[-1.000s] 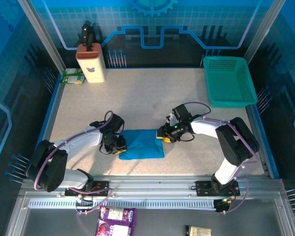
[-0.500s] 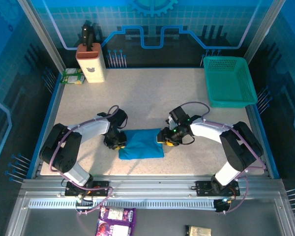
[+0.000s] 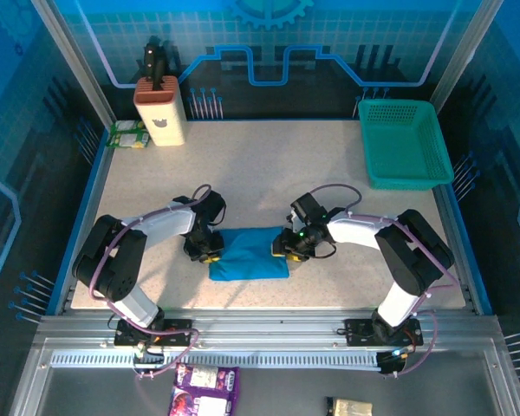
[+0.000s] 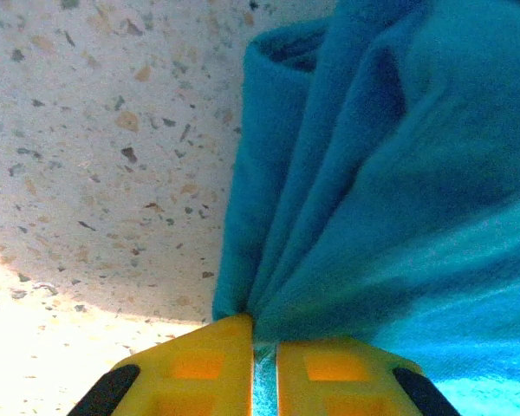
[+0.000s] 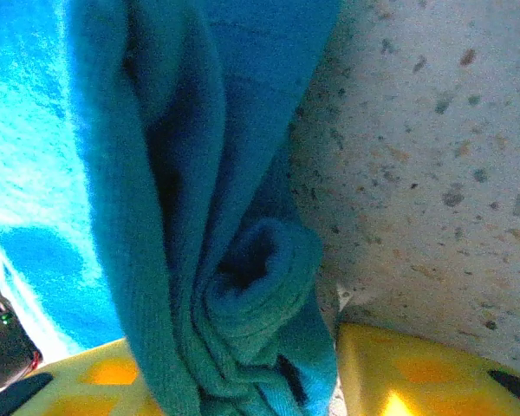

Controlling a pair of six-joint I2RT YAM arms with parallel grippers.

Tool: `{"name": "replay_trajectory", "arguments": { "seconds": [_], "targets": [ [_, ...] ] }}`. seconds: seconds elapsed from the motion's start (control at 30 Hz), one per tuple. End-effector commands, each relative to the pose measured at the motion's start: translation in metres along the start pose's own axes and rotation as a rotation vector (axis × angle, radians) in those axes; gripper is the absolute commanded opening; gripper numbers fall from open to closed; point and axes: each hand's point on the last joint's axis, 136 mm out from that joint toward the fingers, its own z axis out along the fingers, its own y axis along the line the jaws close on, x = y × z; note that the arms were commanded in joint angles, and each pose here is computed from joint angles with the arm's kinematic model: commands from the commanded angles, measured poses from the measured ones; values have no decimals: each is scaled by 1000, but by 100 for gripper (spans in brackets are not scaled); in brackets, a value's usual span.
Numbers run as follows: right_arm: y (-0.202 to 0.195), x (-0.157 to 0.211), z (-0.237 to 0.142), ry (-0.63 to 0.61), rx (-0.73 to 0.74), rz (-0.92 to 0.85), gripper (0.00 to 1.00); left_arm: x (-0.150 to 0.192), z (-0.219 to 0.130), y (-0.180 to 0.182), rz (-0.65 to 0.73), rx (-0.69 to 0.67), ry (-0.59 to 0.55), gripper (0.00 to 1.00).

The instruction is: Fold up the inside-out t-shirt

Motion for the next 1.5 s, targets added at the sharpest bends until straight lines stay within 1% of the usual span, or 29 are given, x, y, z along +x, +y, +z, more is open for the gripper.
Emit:
{"name": "replay_trajectory", "arguments": {
  "seconds": [0.0, 0.33, 0.47, 0.7, 0.8, 0.9, 1.03, 1.1, 1.17, 1.37, 1.47],
  "targets": [
    [12, 2, 14, 17, -80, -13, 44, 11, 21, 38, -13, -158, 49, 13],
    [8, -6, 1, -8, -120, 16, 14, 10, 20, 37, -14, -143, 40, 14],
    [2, -8, -7, -12, -114, 16, 0, 4, 6, 30, -10, -109, 2, 14],
    [-21, -9, -31, 32, 18, -27, 0, -14, -58, -3, 19, 19, -123, 21],
    [-33, -12, -52, 61, 145, -93, 0, -15, -70, -16, 19, 83, -128, 21],
    [-49, -16, -83, 86, 315, -156, 0, -14, -72, -25, 14, 129, -120, 21],
    [-69, -27, -134, 95, 568, -234, 0, -13, -71, -25, 12, 132, -118, 20],
    [-80, -35, -165, 89, 704, -267, 0, -13, -71, -24, 11, 127, -118, 20],
    [-88, -39, -196, 85, 810, -288, 0, -13, -71, -24, 16, 124, -116, 20],
    [-94, -51, -287, -15, 1043, -312, 0, -13, -74, -23, 28, 115, -112, 19],
    [-94, -51, -321, -44, 1114, -325, 0, -13, -77, -24, 35, 116, -113, 19]
  ]
}}
